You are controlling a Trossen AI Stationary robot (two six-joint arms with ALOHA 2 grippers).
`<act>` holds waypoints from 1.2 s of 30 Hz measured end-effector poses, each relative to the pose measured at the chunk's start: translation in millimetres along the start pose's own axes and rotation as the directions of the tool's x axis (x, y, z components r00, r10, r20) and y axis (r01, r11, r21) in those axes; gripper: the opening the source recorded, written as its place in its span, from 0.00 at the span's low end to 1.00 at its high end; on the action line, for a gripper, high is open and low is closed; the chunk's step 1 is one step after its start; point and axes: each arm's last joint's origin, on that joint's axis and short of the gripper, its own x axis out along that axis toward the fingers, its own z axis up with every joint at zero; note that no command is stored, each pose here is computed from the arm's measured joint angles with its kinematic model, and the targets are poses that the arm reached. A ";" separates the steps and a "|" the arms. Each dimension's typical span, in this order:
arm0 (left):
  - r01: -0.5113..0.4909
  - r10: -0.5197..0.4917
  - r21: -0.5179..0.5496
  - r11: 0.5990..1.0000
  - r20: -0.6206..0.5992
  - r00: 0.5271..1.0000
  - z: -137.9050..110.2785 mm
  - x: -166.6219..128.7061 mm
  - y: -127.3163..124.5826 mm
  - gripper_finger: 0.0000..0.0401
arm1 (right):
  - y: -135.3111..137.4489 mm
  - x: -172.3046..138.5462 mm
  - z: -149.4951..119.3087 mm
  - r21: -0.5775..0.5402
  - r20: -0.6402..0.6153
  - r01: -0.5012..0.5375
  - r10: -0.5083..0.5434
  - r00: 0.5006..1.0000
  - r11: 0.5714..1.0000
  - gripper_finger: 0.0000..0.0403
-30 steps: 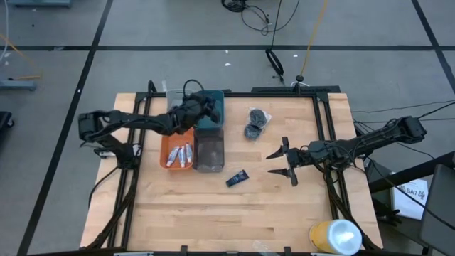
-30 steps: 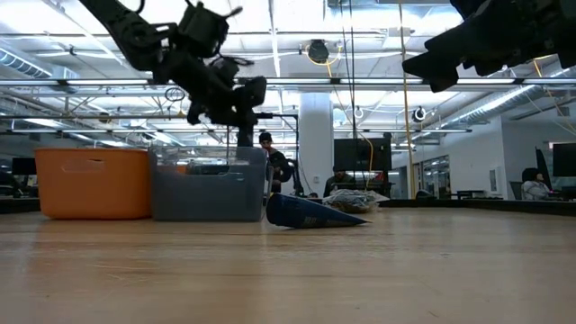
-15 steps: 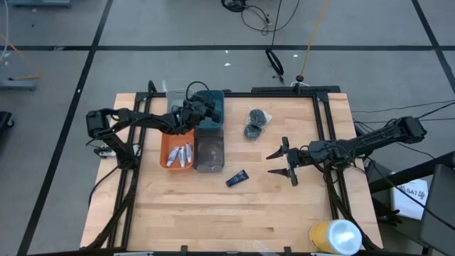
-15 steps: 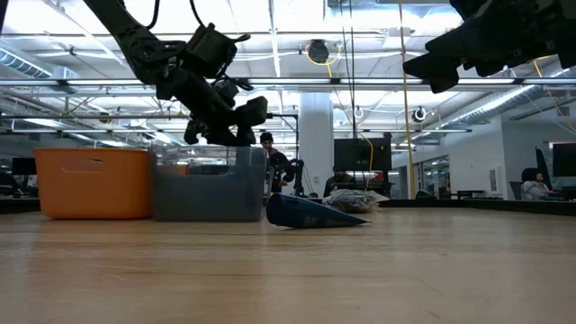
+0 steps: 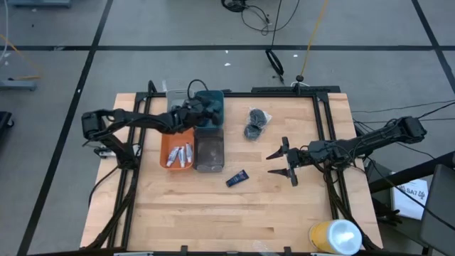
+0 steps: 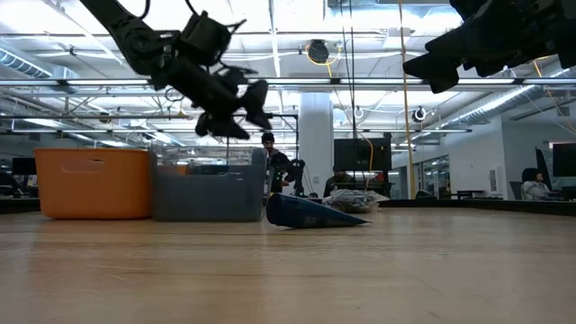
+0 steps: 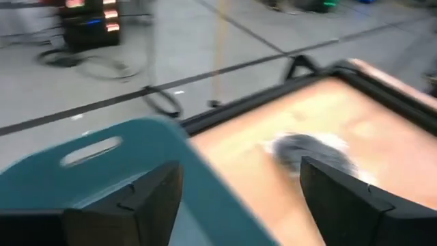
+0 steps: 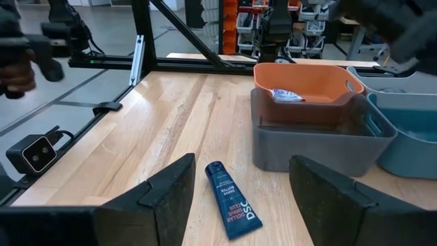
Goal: Pick & Place Travel size toiletries
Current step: Put the blue shave cream into the blue bin
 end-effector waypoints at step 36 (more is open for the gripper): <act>0.501 -0.523 0.196 0.843 0.083 0.848 26.8 -134.9 -85.5 0.73 | 4.4 172.1 -63.2 -0.094 -0.452 -0.024 -0.022 0.892 0.995 0.66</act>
